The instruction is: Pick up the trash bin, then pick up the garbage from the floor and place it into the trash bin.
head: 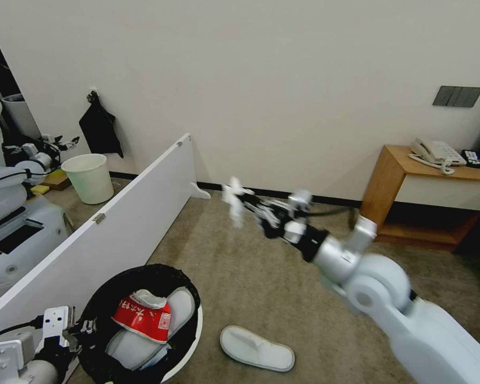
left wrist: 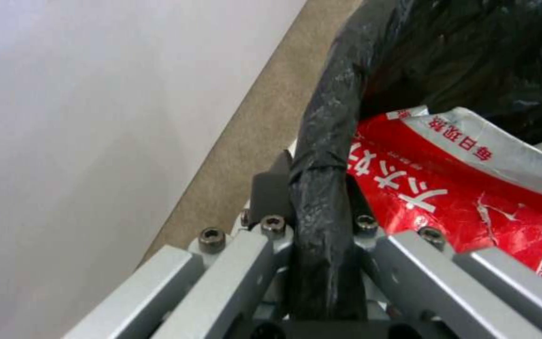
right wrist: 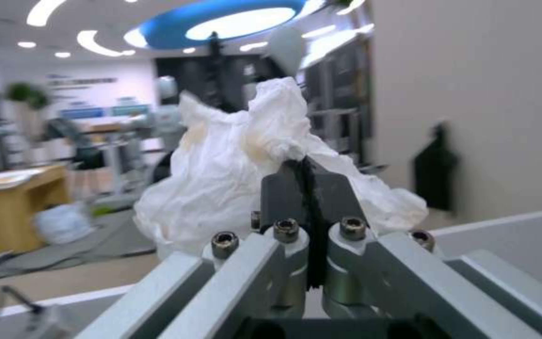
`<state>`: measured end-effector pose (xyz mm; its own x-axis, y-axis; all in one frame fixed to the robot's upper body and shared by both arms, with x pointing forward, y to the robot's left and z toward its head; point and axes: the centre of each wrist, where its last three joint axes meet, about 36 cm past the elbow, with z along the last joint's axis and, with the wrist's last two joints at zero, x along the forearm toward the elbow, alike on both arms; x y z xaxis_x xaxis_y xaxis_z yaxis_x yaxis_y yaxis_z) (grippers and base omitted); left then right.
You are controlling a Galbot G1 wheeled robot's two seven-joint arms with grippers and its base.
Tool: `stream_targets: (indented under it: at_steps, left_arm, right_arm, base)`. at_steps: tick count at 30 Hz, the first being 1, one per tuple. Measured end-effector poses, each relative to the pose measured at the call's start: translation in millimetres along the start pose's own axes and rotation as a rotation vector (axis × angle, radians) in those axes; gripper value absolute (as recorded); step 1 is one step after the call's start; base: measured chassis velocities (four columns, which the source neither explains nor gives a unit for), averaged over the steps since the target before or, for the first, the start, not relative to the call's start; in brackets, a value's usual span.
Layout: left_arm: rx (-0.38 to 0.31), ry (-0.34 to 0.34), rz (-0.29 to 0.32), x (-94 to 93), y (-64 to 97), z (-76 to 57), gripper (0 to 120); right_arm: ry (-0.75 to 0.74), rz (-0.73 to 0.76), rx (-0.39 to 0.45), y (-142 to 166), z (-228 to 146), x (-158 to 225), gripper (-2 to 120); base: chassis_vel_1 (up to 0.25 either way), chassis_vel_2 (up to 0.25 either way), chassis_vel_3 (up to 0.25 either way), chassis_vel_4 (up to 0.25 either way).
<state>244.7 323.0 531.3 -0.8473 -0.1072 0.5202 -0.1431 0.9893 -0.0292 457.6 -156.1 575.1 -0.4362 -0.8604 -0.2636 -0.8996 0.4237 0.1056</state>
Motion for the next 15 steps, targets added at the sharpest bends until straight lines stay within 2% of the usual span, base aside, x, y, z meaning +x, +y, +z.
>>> stream_targets:
  at_steps: [2, 7, 15]
  left_arm:
    - [-0.001, 0.000, -0.001, 0.1, 0.8, -0.4, 3]
    - [-0.002, -0.003, 0.002, -0.3, 0.4, -0.9, 3]
    - [0.001, -0.001, 0.007, 0.7, -0.9, -0.3, 3]
  right_arm:
    - [0.026, -0.078, -0.043, 11.9, 16.8, -35.9, 0]
    - [0.043, -0.180, -0.102, 40.0, 38.9, -80.7, 0]
    - [0.124, -0.225, -0.142, 61.8, 73.9, -88.9, 0]
  base:
    - [0.000, 0.000, 0.000, 0.000]
    - [0.000, 0.000, 0.000, 0.000]
    - [0.000, 0.000, 0.000, 0.000]
